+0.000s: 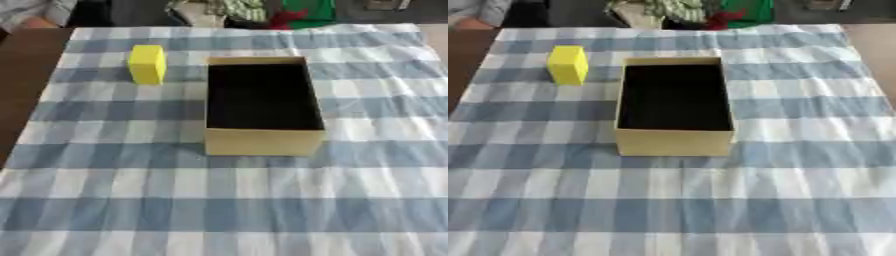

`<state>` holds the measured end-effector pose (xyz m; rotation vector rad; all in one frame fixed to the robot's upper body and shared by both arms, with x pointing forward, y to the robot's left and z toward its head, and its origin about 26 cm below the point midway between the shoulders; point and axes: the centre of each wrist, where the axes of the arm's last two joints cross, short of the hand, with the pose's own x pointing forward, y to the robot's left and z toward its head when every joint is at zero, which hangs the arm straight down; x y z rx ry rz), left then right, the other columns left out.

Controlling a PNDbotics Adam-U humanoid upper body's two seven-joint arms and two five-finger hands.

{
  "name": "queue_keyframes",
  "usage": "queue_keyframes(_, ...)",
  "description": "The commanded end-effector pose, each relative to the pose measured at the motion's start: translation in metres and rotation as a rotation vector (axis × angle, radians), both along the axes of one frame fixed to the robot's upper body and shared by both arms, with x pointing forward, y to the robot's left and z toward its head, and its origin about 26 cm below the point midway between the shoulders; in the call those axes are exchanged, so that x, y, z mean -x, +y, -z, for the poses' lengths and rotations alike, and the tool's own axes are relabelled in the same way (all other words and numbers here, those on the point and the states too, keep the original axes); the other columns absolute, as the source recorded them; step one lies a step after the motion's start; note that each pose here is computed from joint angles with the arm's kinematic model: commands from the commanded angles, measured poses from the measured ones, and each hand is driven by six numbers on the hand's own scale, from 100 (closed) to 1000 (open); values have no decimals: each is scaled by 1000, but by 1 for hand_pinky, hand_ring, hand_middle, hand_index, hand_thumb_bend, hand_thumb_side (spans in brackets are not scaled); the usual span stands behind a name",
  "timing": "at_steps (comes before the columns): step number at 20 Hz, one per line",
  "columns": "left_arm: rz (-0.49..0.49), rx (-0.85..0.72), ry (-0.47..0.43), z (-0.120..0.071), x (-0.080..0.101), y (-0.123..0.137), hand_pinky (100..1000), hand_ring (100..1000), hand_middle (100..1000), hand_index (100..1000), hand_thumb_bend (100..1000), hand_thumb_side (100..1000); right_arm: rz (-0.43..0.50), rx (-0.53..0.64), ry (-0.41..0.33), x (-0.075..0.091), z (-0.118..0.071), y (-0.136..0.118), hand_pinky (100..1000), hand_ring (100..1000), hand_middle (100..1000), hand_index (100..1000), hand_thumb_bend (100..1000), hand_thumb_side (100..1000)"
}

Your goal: Pick up objects on the table and place them in the box.

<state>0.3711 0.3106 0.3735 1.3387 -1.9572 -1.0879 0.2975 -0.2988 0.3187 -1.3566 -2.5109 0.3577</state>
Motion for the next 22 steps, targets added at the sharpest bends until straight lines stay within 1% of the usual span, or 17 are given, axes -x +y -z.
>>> queue_keyframes(1, -50, -113, 124, -8, -21, 7, 866, 859, 811, 893, 727, 591, -4, 26, -27, 5, -10, 2, 825, 841, 829, 851, 100, 801)
queue_keyframes(2, -53, -131, 165, -8, -29, 7, 866, 860, 810, 891, 724, 577, -5, 27, -26, 5, -10, 2, 825, 840, 828, 850, 100, 801)
queue_keyframes(4, -54, -165, 253, -7, -42, 6, 870, 869, 818, 891, 728, 519, -8, 28, -26, 4, -11, 3, 824, 837, 825, 848, 100, 797)
queue_keyframes(6, -53, -187, 310, -8, -49, 6, 870, 869, 818, 891, 728, 519, -9, 27, -26, 4, -11, 3, 824, 837, 825, 848, 100, 797)
queue_keyframes(7, -49, -191, 342, -6, -54, 4, 872, 870, 820, 892, 748, 429, -11, 27, -26, 4, -11, 4, 824, 834, 822, 845, 100, 793)
queue_keyframes(9, -38, -191, 415, -2, -65, -1, 873, 870, 819, 888, 761, 411, -12, 27, -25, 4, -11, 5, 823, 833, 821, 844, 100, 791)
queue_keyframes(10, -32, -193, 454, 0, -70, -3, 879, 873, 807, 867, 797, 395, -14, 25, -26, 4, -11, 5, 823, 832, 819, 843, 100, 788)
queue_keyframes(11, -28, -194, 488, 2, -75, -5, 880, 871, 800, 866, 814, 411, -15, 24, -26, 4, -11, 6, 823, 831, 819, 843, 100, 787)
queue_keyframes(12, -27, -196, 522, 5, -80, -7, 882, 872, 799, 868, 850, 448, -16, 23, -25, 4, -11, 6, 822, 830, 818, 842, 100, 785)
queue_keyframes(15, -32, -203, 592, 10, -93, -15, 886, 877, 807, 883, 987, 573, -17, 19, -20, 3, -11, 8, 821, 827, 815, 840, 100, 782)
queue_keyframes(16, -32, -209, 607, 12, -96, -19, 889, 881, 815, 885, 1000, 595, -17, 18, -19, 3, -11, 8, 821, 826, 814, 840, 100, 780)
queue_keyframes(18, -43, -237, 628, 14, -101, -26, 899, 895, 839, 898, 1000, 603, -17, 15, -16, 3, -10, 9, 820, 823, 812, 838, 100, 777)
queue_keyframes(19, -51, -254, 629, 14, -102, -30, 901, 896, 844, 898, 975, 581, -17, 13, -14, 3, -10, 9, 819, 820, 809, 836, 100, 770)
queue_keyframes(22, -66, -288, 630, 15, -107, -44, 907, 902, 843, 902, 836, 429, -17, 0, -11, 2, -10, 11, 818, 816, 806, 831, 100, 764)
